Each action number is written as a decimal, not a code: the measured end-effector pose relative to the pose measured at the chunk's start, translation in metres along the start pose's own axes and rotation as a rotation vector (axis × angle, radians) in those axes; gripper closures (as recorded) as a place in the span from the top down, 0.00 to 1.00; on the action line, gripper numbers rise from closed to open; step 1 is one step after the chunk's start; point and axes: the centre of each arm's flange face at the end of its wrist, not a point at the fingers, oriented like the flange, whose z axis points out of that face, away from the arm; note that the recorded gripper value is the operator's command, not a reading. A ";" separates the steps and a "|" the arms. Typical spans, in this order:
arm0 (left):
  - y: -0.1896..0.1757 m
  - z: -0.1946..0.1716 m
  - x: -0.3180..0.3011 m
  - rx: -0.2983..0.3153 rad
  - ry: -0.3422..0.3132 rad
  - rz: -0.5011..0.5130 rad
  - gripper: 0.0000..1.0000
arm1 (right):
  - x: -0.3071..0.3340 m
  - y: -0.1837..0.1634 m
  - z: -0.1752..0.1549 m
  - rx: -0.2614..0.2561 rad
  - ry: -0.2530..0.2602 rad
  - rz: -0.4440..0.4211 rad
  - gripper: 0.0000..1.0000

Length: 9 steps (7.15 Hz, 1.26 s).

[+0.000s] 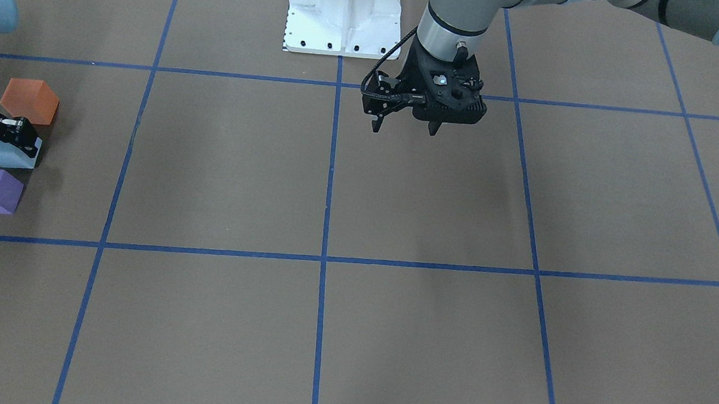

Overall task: Place blue block between orange and purple blocks
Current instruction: 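Lower the light blue cube between the purple and orange cubes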

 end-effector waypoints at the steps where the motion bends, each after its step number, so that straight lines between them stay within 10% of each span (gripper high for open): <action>1: 0.000 0.000 0.000 0.000 0.000 0.000 1.00 | 0.001 0.000 0.001 0.000 0.001 0.001 0.00; 4: 0.001 0.000 0.001 0.000 0.001 0.001 1.00 | 0.001 0.000 0.002 -0.002 0.002 -0.001 1.00; 9: 0.001 0.000 0.001 -0.001 0.001 0.002 1.00 | -0.001 0.001 -0.007 0.019 0.001 -0.014 1.00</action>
